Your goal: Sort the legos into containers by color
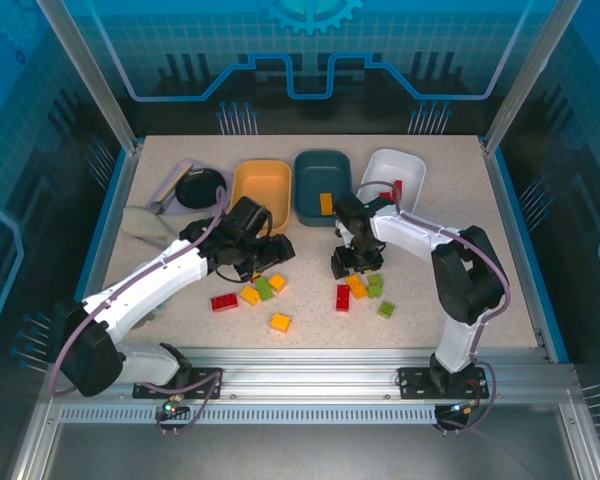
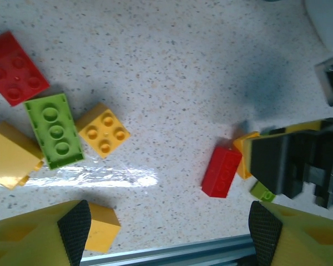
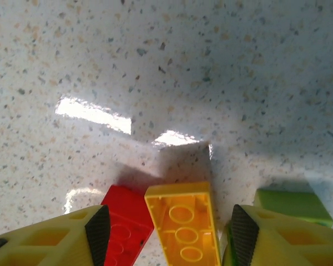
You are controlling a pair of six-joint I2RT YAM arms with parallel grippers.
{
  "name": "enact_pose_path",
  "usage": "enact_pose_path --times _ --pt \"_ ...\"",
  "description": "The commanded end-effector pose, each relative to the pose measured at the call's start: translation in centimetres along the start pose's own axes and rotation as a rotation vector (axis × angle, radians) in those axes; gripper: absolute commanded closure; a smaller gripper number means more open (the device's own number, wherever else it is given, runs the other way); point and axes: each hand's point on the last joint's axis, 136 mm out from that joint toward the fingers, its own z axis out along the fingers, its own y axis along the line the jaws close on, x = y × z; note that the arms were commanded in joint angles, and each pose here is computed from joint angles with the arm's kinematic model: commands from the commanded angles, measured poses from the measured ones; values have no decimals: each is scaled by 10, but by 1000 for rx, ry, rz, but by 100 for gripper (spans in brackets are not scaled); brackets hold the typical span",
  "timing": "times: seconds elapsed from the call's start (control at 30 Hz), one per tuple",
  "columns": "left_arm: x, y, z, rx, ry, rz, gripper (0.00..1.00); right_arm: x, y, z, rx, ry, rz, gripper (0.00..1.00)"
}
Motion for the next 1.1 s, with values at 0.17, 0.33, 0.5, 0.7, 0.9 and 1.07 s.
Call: enact_pose_path --times 0.17,0.33,0.5,0.7,0.9,1.07 --pt "2 -10 -5 45 -16 0 21 -2 2 15 51 39 -48 42" --pt "3 -10 -3 43 -10 3 22 7 -1 24 66 58 -40 41" --pt "3 -11 -3 46 -11 4 22 13 -8 27 98 69 -30 46" --pt "3 -13 -2 53 -11 4 22 18 -15 30 124 75 -41 53" --pt "4 -13 -2 50 -11 9 22 13 -13 25 120 39 -40 66" --pt "-2 -11 -11 35 -52 18 22 -9 -1 -19 88 -97 -20 70"
